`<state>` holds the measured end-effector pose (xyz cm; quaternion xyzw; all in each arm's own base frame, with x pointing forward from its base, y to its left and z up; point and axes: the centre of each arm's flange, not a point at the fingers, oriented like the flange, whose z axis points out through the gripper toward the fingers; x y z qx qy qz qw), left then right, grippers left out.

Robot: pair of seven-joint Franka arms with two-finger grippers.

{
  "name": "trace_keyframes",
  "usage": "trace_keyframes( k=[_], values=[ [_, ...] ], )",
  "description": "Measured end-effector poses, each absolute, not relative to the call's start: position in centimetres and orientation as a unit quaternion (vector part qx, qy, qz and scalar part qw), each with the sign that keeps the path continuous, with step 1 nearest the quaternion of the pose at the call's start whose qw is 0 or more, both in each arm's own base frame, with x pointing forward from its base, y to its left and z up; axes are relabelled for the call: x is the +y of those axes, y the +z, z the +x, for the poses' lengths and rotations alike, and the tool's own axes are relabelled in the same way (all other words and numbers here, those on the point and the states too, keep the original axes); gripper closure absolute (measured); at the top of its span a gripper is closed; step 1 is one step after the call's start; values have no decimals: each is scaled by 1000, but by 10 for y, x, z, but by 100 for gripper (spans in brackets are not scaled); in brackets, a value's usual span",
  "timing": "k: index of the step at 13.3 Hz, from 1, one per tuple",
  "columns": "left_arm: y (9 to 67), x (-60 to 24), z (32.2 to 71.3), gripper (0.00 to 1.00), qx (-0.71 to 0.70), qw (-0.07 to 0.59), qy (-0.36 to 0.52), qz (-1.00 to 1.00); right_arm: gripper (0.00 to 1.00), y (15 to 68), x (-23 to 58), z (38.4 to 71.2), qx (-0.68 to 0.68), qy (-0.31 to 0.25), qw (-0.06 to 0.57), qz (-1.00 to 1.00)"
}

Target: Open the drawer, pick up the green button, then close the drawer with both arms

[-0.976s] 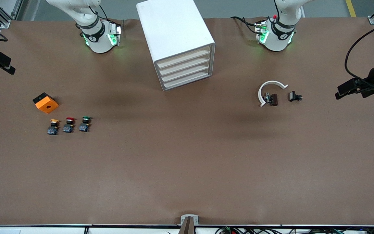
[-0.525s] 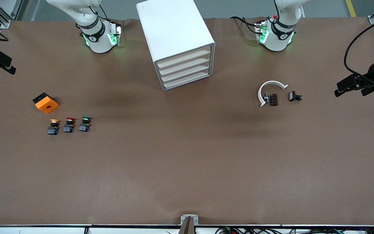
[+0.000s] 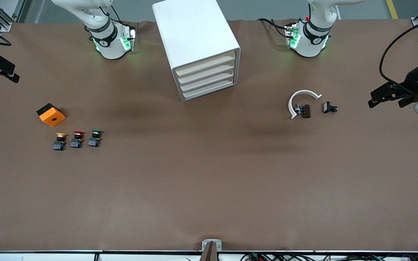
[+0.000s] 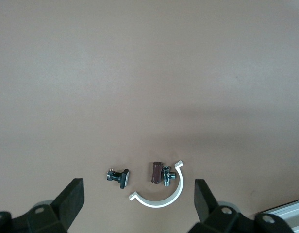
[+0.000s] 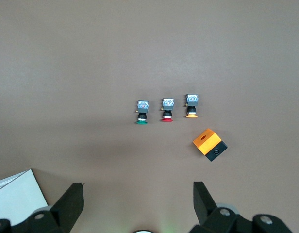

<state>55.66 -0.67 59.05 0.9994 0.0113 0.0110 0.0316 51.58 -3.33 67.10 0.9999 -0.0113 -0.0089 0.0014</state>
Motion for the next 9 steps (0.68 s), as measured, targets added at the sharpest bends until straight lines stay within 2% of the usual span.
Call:
trace_keyframes(
  k=[9],
  values=[
    [600,-13,557,0,10,32,23,999,0,670,-30,514,-36,-16,-2,999]
  ],
)
